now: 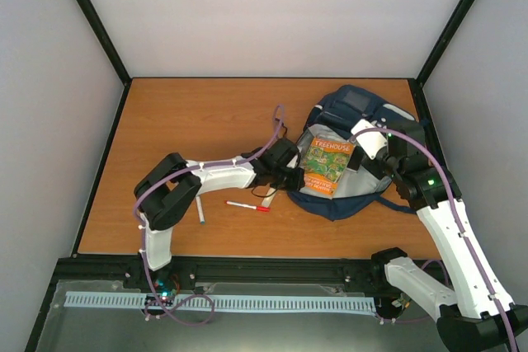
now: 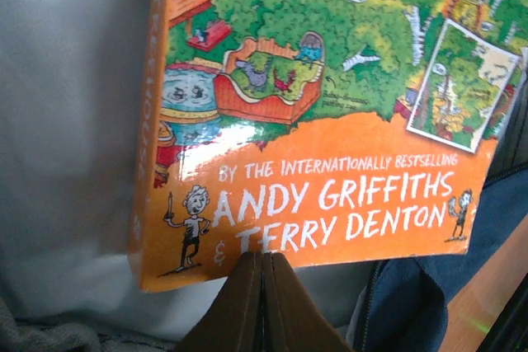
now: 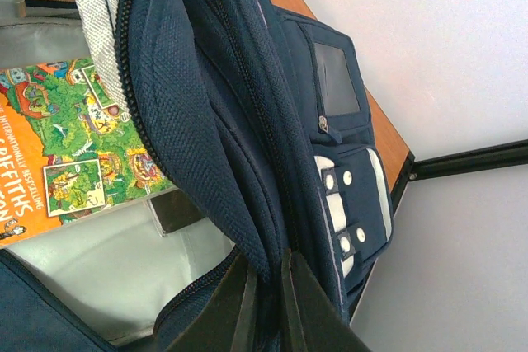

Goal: Pack the student bag
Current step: Place the book in the student bag.

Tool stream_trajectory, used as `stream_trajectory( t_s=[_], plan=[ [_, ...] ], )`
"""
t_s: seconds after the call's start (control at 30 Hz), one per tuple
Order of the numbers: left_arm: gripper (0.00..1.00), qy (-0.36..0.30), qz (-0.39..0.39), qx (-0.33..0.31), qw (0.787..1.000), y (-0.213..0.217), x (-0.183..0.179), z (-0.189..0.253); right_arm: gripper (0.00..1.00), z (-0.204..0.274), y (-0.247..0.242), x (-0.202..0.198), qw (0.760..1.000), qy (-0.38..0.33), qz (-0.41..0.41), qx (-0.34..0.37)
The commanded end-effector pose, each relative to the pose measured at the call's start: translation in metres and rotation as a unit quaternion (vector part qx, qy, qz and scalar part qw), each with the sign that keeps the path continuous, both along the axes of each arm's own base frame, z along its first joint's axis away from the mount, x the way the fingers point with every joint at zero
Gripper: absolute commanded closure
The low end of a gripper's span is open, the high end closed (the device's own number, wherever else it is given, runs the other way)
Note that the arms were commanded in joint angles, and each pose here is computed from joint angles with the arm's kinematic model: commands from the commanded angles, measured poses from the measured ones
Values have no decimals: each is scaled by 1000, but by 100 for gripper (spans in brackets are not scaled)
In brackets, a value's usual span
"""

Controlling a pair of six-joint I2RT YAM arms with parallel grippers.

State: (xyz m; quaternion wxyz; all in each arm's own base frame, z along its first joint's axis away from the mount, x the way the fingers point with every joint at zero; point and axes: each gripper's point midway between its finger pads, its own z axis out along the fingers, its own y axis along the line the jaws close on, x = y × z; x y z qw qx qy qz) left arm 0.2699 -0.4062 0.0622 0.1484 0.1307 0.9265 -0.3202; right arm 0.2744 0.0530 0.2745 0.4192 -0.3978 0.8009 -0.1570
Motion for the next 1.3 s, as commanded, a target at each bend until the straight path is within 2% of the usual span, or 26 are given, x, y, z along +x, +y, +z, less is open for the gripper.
stream_trajectory(
  t_s=[0.0, 0.33, 0.47, 0.67, 0.8, 1.07, 1.27],
  plan=[
    [99, 35, 45, 85, 995, 20, -4, -30, 97, 22, 4, 3, 998, -49, 1, 26],
    [99, 84, 110, 96, 986, 22, -2, -44, 97, 11, 5, -4, 999, -41, 12, 24],
    [99, 87, 118, 85, 986, 14, 3, -45, 97, 4, 14, -15, 998, -25, 48, 26],
    [99, 35, 145, -12, 989, -11, 30, -24, 97, -19, 34, -51, 989, 24, 143, 29],
    [99, 6, 173, -48, 984, -21, 48, -12, 97, -25, 40, -65, 984, 41, 173, 33],
    [99, -6, 190, -120, 974, -47, 68, 7, 97, -29, 34, -66, 985, 42, 167, 17],
    [99, -19, 215, -127, 968, -17, 55, 38, 97, -33, 27, -59, 989, 37, 143, 9]
  ],
)
